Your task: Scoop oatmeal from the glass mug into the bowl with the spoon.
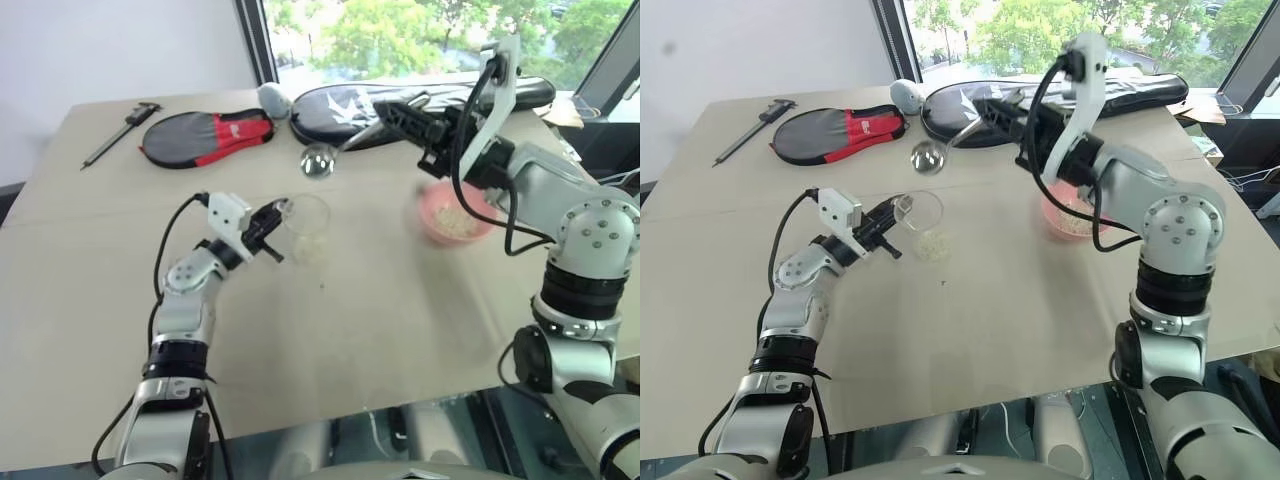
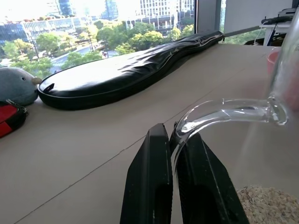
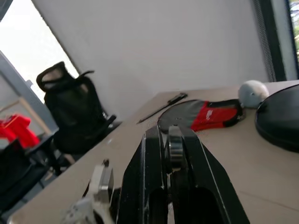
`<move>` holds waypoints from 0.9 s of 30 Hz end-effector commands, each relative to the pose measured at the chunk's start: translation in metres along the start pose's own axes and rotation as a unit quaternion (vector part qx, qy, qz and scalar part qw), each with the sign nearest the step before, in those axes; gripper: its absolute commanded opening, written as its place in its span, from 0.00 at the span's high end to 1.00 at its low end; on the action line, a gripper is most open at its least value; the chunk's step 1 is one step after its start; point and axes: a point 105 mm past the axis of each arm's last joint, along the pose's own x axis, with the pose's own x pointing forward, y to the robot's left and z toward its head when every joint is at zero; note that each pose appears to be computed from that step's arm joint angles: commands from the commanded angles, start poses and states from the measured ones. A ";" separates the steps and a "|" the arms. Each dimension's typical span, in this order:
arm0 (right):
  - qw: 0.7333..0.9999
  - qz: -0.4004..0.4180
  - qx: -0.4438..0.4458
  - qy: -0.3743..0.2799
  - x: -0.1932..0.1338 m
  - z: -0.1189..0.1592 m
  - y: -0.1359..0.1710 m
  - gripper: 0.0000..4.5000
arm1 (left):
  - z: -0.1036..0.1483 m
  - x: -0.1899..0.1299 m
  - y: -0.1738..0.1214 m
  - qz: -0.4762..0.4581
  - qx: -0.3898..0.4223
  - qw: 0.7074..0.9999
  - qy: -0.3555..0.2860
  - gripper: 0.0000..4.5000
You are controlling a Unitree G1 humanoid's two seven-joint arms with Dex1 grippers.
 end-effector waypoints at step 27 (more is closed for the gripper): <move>0.958 -0.013 -0.263 0.110 0.033 -0.061 0.006 1.00 | 0.038 0.022 -0.017 -0.047 0.073 0.996 -0.034 0.97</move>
